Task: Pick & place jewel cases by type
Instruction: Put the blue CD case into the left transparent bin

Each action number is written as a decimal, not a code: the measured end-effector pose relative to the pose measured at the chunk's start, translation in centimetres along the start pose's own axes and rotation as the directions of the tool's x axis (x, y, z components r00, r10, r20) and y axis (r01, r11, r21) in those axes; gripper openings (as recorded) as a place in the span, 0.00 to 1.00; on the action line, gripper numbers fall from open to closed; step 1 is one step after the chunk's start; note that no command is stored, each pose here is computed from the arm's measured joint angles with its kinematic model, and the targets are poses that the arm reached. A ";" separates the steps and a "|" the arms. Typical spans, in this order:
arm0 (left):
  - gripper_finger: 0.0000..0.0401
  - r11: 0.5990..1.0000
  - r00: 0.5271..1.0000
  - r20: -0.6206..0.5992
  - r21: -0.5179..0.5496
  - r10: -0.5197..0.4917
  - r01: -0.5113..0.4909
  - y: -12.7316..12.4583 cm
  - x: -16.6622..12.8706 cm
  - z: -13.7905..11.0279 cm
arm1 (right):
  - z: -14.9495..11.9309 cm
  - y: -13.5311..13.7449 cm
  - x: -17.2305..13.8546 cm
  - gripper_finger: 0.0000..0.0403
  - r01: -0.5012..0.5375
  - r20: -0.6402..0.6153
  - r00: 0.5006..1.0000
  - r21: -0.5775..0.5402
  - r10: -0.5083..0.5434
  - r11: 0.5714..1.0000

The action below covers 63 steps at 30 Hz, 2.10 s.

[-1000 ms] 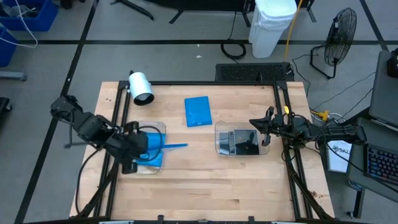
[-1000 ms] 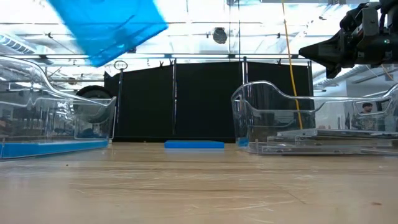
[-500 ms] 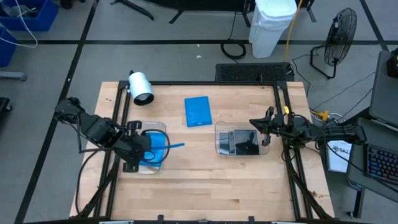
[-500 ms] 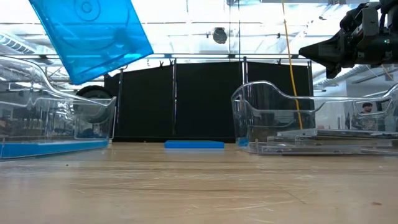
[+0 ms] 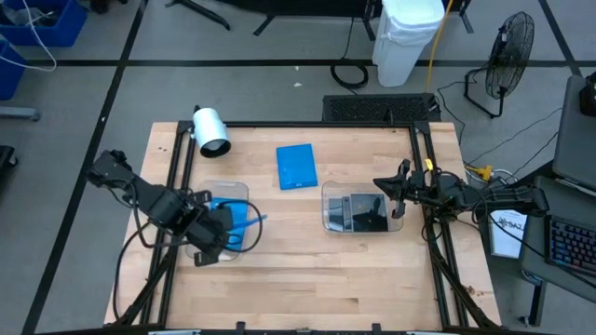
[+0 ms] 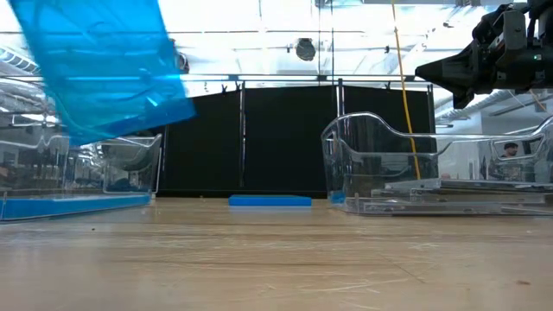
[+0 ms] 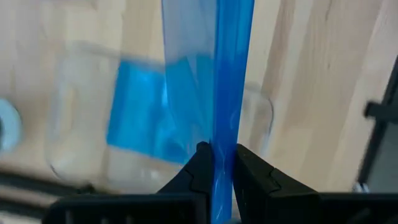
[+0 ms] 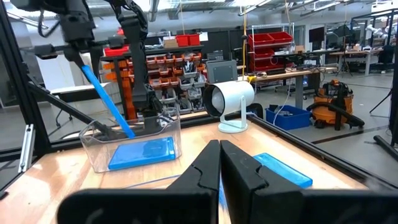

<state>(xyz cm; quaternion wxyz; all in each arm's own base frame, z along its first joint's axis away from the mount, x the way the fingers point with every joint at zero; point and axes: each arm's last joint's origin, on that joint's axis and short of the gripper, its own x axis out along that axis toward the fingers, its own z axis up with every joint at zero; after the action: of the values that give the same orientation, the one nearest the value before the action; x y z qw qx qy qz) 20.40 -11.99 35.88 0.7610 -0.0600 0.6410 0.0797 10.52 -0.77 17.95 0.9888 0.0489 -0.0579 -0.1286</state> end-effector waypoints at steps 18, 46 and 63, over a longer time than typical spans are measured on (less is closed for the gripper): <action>0.15 0.971 0.992 -0.100 -0.234 -0.073 0.048 -2.5 0.2 -2.7 | 0.0 0.0 0.0 0.01 0.000 0.000 1.000 0.000 0.000 1.000; 0.18 0.904 0.997 0.023 -0.422 -0.073 0.076 -3.4 0.2 -2.6 | 0.0 0.0 0.0 0.01 0.000 0.000 1.000 0.000 0.000 1.000; 0.18 0.797 0.997 -0.074 -0.604 -0.016 -0.032 -1.9 0.9 -2.5 | 0.0 0.0 0.0 0.01 0.000 -0.001 1.000 0.000 0.000 1.000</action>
<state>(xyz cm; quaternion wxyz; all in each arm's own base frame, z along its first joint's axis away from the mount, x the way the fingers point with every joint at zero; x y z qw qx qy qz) 18.50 -14.27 34.52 0.6772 -0.2996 0.6104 0.2810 10.52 -0.77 17.95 0.9888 0.0488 -0.0575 -0.1287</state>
